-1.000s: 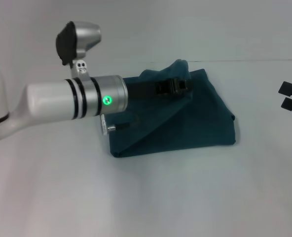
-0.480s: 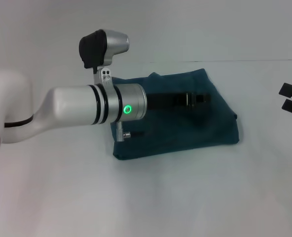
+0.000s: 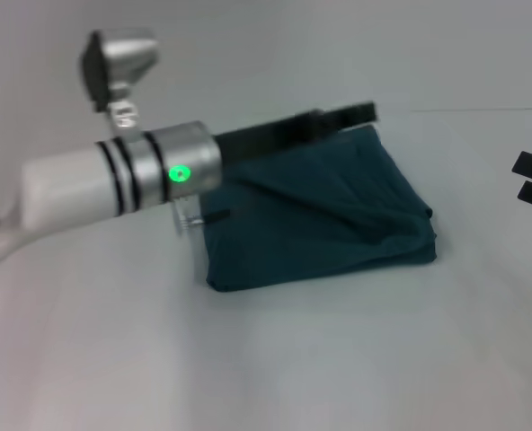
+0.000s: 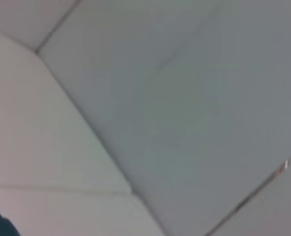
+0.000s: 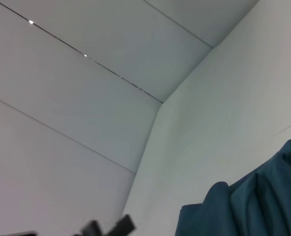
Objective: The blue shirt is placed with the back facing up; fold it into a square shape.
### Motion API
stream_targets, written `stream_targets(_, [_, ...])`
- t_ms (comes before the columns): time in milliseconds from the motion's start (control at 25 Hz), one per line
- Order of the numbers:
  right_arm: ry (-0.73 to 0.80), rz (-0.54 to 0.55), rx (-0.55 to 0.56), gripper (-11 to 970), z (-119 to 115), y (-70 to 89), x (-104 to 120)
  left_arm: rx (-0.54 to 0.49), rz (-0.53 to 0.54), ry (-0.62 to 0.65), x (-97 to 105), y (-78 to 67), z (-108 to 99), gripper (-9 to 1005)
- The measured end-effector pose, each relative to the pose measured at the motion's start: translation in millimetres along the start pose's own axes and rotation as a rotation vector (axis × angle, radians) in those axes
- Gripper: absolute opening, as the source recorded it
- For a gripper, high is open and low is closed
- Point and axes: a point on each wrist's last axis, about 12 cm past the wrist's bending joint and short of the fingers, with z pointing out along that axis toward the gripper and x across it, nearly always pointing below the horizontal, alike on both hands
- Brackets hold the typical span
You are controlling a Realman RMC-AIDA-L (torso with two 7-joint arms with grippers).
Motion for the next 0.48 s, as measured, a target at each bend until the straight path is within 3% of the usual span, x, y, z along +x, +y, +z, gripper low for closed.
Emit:
stream_targets(80, [0.002, -0.001, 0.004, 944, 0, -0.3, 0, -0.022, -0.109, -0.045, -4, 7.5, -19, 620])
stream_targets(120, [0.001, -0.002, 0.007, 944, 0, -0.7, 0, -0.022, -0.109, -0.045, -4, 7.5, -19, 652])
stream_targets(200, [0.0, -0.001, 0.013, 944, 0, -1.5, 0, -0.05, -0.21, -0.046, -2, 14.4, -28, 717])
stream_targets(320, [-0.001, 0.001, 0.018, 945, -1, -2.4, 1, -0.109, -0.342, -0.014, 5, 23.2, -32, 813])
stream_targets(480, [0.001, 0.004, 0.021, 945, -1, -3.1, 2, -0.185, -0.41, 0.003, 13, 31.5, -32, 952])
